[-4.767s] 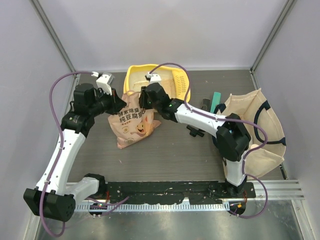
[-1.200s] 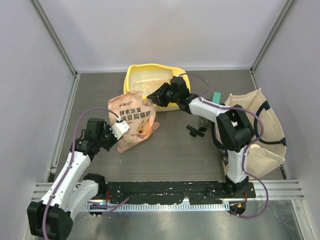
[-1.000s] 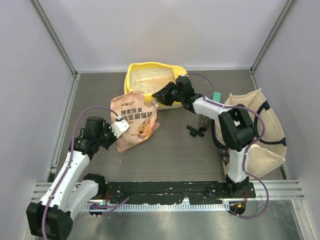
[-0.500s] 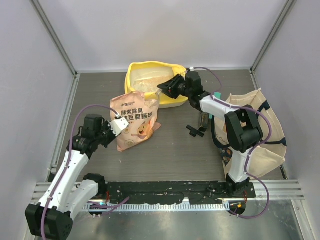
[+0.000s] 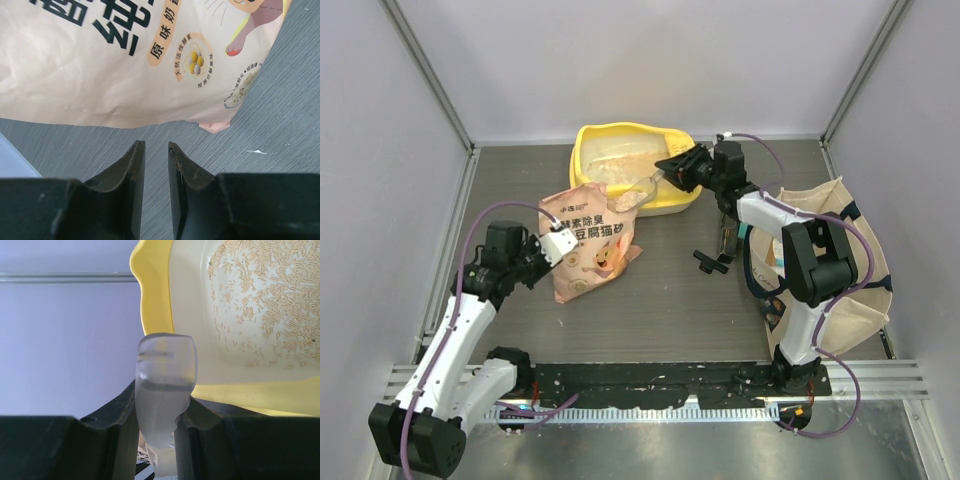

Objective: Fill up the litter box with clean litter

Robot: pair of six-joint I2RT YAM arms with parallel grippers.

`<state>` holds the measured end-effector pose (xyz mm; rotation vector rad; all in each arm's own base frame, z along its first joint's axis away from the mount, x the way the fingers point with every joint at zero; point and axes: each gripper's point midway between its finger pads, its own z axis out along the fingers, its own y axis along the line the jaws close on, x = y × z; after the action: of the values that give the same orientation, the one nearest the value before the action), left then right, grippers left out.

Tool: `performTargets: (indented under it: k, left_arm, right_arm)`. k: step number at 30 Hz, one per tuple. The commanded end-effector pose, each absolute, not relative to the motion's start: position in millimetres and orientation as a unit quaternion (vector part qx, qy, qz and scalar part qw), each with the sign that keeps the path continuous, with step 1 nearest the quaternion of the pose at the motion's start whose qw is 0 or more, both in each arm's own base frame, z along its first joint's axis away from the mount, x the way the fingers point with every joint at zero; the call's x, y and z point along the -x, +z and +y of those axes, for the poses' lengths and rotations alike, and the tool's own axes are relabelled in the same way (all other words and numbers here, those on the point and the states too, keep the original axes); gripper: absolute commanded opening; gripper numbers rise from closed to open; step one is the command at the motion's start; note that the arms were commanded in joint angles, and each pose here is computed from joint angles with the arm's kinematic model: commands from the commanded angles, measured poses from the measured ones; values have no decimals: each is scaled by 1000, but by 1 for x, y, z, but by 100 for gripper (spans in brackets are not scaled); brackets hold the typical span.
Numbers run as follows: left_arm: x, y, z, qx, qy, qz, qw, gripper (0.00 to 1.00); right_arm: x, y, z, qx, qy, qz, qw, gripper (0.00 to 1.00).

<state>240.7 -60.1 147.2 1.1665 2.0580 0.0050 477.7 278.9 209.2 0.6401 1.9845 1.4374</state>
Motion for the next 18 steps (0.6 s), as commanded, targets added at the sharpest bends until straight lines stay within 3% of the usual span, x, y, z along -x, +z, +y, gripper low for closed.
performTargets:
  k: [1,11,18]
  left_arm:
    - [-247,165,-63,-462,3,797,390,28]
    - [-245,170,-64,-457,-3,801,387,30]
    - [-240,173,-64,-456,-7,803,383,31]
  right_arm:
    - [-475,245,275,-237,583,715,306,1]
    - [-502,296,249,-243,604,677,343,1]
    - [-569,307,219,-240,576,662,417,1]
